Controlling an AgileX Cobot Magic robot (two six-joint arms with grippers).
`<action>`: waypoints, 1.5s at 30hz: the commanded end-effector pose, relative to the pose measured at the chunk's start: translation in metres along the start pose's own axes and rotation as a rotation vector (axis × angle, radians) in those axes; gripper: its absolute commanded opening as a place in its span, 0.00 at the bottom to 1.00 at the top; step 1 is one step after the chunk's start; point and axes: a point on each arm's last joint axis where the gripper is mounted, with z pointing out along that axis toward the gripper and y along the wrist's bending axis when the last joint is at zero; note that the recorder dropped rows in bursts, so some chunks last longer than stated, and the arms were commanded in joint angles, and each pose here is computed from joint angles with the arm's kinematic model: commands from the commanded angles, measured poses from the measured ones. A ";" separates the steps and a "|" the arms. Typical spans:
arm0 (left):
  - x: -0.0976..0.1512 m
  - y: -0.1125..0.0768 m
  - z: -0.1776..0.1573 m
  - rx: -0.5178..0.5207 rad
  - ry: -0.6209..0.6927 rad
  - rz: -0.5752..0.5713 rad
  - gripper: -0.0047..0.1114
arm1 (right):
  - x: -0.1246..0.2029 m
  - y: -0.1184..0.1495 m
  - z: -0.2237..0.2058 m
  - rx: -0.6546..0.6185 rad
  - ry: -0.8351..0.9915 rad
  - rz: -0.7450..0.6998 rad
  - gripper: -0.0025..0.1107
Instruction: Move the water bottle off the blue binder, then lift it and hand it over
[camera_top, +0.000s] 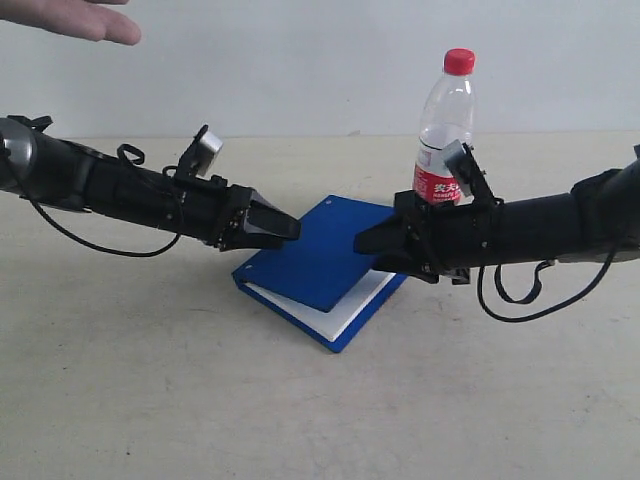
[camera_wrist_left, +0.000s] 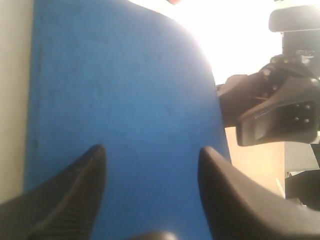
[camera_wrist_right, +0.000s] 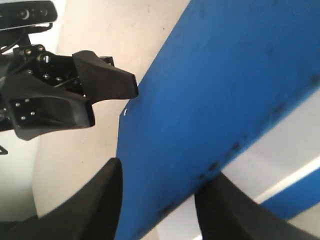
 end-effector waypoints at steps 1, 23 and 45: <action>-0.005 -0.004 -0.001 0.016 -0.029 0.042 0.49 | -0.004 -0.004 0.011 -0.080 0.017 0.002 0.38; -0.002 0.034 -0.067 -0.042 -0.050 0.084 0.49 | 0.009 0.009 0.035 -0.238 0.085 -0.310 0.02; 0.014 0.024 -0.027 0.084 0.039 0.250 0.50 | 0.014 0.011 0.034 -0.277 0.127 -0.375 0.02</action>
